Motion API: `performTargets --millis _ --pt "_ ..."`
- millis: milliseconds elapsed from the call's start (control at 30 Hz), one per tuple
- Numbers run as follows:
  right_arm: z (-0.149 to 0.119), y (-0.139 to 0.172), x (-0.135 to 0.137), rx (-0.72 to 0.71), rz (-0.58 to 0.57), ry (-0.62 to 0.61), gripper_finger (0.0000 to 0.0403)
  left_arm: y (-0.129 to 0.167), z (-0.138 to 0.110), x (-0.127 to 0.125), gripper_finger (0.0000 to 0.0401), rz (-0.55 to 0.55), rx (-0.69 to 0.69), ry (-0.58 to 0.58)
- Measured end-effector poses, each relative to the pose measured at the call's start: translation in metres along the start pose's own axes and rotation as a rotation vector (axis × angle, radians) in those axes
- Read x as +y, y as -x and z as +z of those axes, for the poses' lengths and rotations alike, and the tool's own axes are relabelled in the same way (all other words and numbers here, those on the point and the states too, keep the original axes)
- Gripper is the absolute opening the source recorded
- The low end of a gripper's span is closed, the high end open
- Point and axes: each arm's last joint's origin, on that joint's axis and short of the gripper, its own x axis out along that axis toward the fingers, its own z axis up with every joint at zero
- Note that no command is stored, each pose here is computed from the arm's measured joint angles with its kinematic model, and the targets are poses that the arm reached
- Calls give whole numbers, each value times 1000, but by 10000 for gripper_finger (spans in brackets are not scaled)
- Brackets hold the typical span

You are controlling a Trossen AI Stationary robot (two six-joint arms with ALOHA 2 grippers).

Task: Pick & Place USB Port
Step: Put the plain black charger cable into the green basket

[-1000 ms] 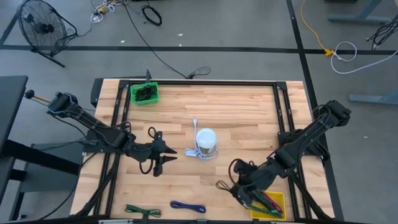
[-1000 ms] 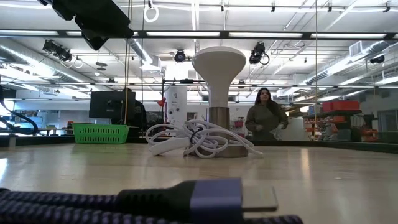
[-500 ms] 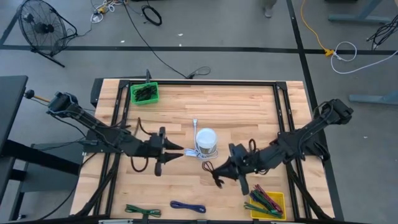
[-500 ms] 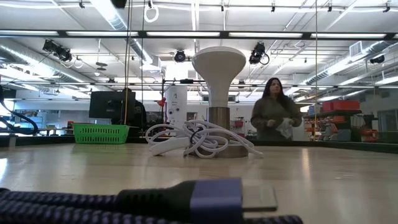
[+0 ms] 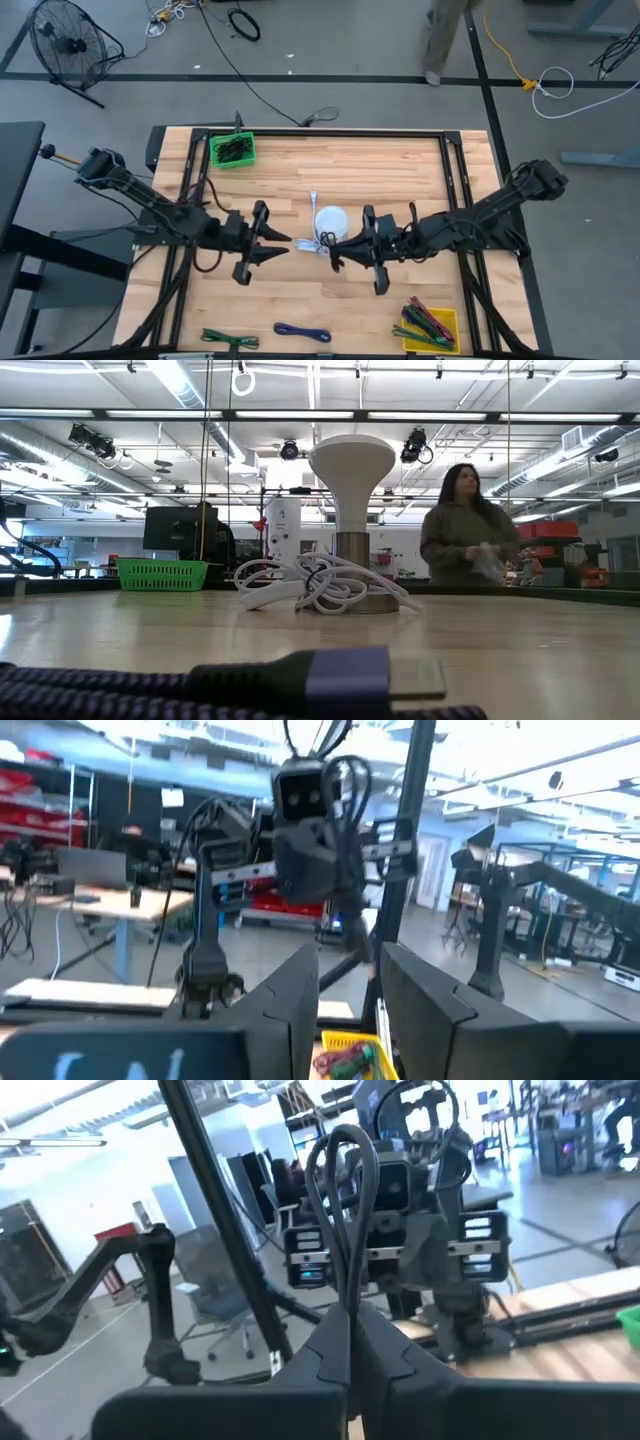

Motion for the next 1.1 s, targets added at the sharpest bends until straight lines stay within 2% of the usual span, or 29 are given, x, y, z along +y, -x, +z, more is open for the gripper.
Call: performTargets --millis 167,533,667,933,1100 --pt "-3 -6 -4 -11 -11 14 0 -1 5 0 106 -43 -43 -12" --pt "-13 -19 -9 -16 -18 10 0 -7 -1 6 107 -15 -47 -23" --pt "-18 -24 -12 -5 1 10 0 -15 -9 12 121 26 -56 -30" --pt "-23 -29 -16 6 -14 8 0 -21 -16 15 171 1 -78 -14" --pt "-26 -32 -18 9 -22 -3 0 -21 -14 15 185 -14 -92 -8"
